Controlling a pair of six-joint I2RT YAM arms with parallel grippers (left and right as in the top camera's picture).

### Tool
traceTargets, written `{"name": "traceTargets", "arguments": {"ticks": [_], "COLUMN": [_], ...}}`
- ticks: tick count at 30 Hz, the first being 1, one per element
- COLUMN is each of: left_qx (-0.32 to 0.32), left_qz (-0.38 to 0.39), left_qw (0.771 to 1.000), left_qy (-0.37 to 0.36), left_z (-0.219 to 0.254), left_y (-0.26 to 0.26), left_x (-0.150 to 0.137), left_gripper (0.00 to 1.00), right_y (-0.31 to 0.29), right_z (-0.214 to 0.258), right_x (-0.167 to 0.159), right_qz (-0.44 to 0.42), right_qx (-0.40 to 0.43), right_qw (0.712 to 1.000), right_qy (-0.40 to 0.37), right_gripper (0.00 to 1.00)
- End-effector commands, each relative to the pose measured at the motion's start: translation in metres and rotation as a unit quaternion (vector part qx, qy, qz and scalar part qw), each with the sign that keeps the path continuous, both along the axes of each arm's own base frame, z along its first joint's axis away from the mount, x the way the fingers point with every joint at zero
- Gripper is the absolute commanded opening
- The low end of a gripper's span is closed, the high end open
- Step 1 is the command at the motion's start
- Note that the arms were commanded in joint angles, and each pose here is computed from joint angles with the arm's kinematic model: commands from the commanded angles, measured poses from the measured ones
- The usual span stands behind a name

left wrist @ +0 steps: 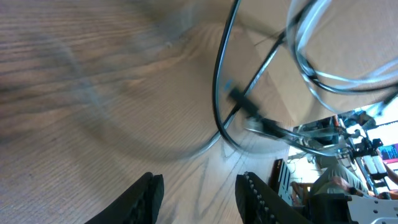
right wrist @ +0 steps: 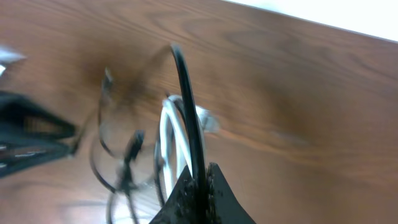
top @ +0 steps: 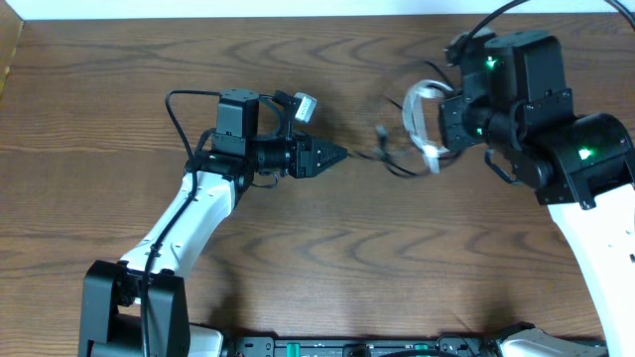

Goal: Untangle cables

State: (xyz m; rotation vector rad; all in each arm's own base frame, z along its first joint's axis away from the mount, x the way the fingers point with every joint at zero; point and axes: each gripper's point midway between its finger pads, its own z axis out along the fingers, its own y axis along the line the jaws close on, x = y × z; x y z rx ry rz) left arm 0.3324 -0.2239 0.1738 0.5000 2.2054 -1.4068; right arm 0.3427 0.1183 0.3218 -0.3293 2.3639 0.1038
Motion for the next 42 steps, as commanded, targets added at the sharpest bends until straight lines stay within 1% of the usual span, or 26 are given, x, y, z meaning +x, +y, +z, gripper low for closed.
{"name": "traceTargets", "arguments": {"ticks": [1,3,6,10,15,18,23,29,37,42], "left_qx": [0.005,0.003,0.002,-0.015,-0.066,-0.074,-0.083,-0.099,-0.077,-0.085], "left_qz": [0.000,0.000,-0.001,-0.017,-0.067,-0.073,-0.095,-0.121,-0.059,-0.051], "left_qw": [1.000,1.000,1.000,0.999,0.991,0.989,0.982,0.967,0.974,0.966], "left_qy": [-0.012,-0.018,-0.020,-0.032,-0.090,-0.106,-0.138,-0.201,-0.205,-0.238], "left_z": [-0.001,0.001,0.002,0.009,0.037,0.045,0.053,0.071,0.072,0.083], "left_y": [0.001,0.001,0.000,-0.004,-0.013,-0.018,-0.033,-0.054,-0.068,-0.069], "left_x": [0.001,0.002,0.002,-0.001,-0.006,-0.006,-0.012,-0.019,-0.003,0.002], "left_gripper": [0.42,0.42,0.42,0.43,0.43,0.43,0.43,0.43,0.43,0.43], "right_y": [0.005,-0.005,0.007,0.014,0.029,0.037,0.040,0.060,0.073,0.072], "right_z": [0.008,0.009,0.006,0.007,0.008,0.009,0.009,0.012,0.015,0.012], "right_x": [0.002,0.005,-0.001,-0.003,-0.009,-0.012,-0.014,-0.026,-0.038,-0.041], "right_qz": [0.032,-0.021,0.031,0.050,0.086,0.115,0.121,0.173,0.213,0.213], "right_qx": [-0.016,0.000,0.003,0.012,0.041,0.051,0.058,0.097,0.127,0.126], "right_qw": [0.999,1.000,0.999,0.999,0.995,0.992,0.991,0.980,0.968,0.968], "right_qy": [-0.022,-0.019,-0.010,-0.008,0.000,0.002,0.004,0.016,0.030,0.039], "right_gripper": [0.01,0.01,0.01,0.01,0.01,0.01,0.01,0.01,0.01,0.01]}}
